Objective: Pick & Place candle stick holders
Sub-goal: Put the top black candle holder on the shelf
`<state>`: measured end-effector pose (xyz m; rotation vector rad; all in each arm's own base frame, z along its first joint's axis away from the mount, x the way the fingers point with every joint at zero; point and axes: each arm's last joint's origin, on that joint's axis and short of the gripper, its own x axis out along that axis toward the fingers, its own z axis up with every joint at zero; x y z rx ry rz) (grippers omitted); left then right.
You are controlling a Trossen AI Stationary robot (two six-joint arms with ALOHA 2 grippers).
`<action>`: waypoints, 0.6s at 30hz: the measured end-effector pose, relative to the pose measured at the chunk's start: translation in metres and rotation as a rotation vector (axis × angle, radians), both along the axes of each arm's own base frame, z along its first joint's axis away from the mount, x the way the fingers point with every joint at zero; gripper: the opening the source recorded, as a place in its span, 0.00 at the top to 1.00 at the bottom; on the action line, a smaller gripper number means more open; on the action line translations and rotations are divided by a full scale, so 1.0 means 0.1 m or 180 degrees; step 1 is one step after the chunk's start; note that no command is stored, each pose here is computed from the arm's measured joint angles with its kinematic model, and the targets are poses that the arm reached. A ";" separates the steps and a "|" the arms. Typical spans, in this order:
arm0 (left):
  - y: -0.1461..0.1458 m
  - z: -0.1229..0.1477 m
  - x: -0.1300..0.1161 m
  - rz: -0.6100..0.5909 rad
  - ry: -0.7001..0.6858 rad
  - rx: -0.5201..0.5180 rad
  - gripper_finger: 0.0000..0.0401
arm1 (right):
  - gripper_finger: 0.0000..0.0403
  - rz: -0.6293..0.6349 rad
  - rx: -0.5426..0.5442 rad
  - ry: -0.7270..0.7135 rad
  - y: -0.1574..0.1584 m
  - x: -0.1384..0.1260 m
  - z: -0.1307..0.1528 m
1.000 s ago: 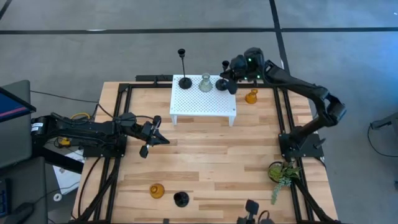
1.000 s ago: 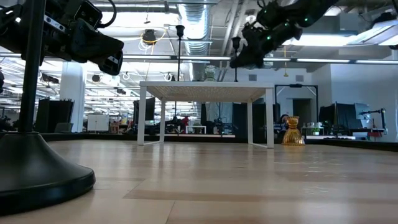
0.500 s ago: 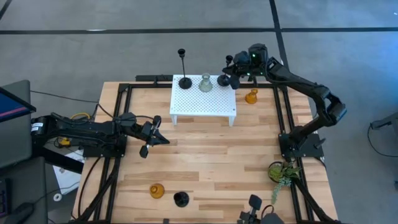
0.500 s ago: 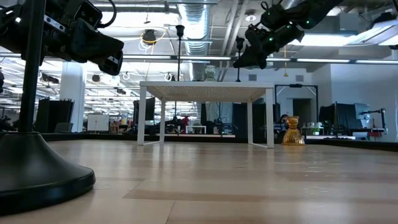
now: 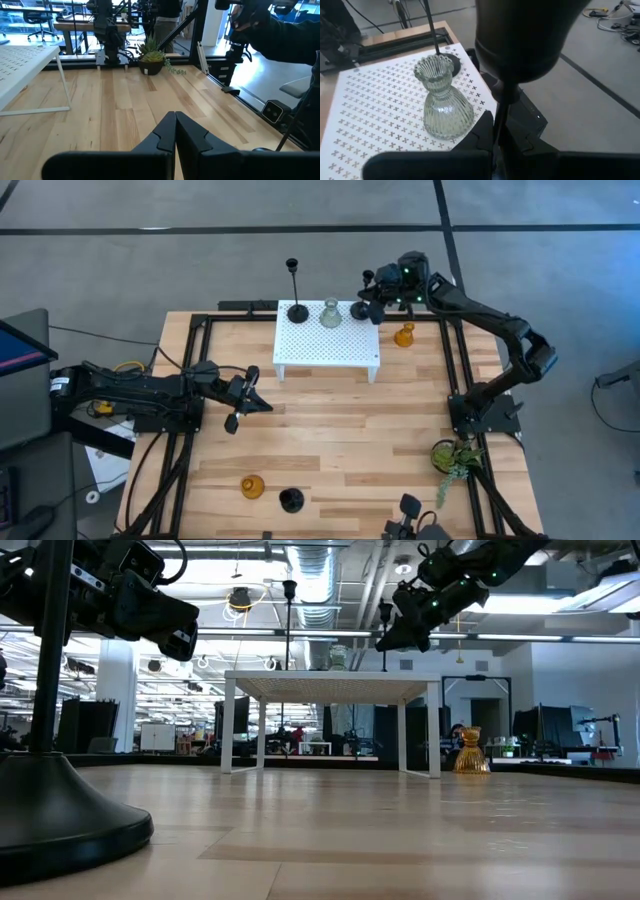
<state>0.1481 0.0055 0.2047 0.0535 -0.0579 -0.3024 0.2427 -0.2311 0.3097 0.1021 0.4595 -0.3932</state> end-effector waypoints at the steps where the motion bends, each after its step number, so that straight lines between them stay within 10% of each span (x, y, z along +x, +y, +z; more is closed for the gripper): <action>1: 0.00 0.00 0.00 0.0001 -0.0001 0.0000 0.98 | 1.00 -0.0012 -0.0014 0.0025 0.01 0.01 0.00; 18: 0.00 0.00 0.00 0.0000 0.0000 0.0000 0.98 | 1.00 -0.0134 0.0108 0.0014 0.02 0.02 -0.01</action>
